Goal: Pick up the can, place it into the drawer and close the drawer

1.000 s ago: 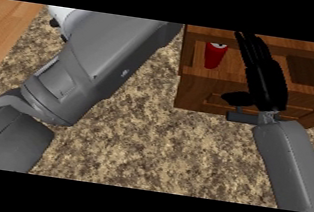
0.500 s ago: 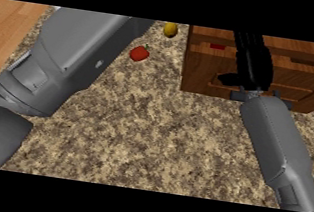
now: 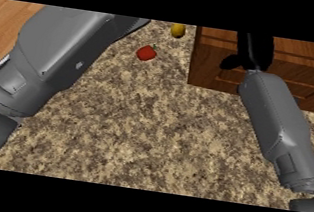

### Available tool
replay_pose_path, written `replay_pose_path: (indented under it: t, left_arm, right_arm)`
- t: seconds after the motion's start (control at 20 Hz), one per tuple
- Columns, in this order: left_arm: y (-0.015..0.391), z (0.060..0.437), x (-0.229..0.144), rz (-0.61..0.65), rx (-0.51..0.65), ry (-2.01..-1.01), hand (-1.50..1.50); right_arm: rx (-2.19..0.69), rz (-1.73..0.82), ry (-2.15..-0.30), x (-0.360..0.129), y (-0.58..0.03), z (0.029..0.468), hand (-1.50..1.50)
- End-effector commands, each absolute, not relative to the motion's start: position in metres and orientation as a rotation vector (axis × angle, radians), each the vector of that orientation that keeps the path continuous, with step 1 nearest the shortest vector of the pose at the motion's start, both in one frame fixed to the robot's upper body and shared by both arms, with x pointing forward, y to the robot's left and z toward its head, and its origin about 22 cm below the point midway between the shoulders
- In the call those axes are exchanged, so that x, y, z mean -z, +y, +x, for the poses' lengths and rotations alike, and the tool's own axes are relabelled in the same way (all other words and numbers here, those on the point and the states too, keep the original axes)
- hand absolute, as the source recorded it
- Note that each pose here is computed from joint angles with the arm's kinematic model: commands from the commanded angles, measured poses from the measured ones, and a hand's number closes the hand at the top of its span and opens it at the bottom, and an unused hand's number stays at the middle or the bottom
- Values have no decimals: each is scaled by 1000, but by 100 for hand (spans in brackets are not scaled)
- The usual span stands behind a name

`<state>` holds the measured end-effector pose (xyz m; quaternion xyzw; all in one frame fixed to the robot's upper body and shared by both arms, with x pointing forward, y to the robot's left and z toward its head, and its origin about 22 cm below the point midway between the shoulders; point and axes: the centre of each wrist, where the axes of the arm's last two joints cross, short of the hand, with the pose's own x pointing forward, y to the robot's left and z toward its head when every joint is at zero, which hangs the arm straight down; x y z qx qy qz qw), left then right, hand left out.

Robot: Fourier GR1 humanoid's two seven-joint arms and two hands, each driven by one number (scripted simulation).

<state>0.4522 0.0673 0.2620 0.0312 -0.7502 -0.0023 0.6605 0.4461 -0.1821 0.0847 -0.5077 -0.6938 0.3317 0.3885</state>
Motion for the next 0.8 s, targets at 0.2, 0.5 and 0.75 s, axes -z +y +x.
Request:
replay_pose_path:
  t: [0.2, 0.5, 0.75]
  left_arm:
    - [103, 449, -267, 69, 14, -1698, -150]
    - [110, 440, -264, 67, 28, -1699, -150]
    - [119, 437, -259, 49, 6, -1696, -150]
  right_arm:
    - [-793, -1340, -1798, -120, -167, 465, -150]
    - [-715, -1236, -1861, -129, -160, 468, -150]
    - [-679, -1154, -1947, -149, -160, 472, -150]
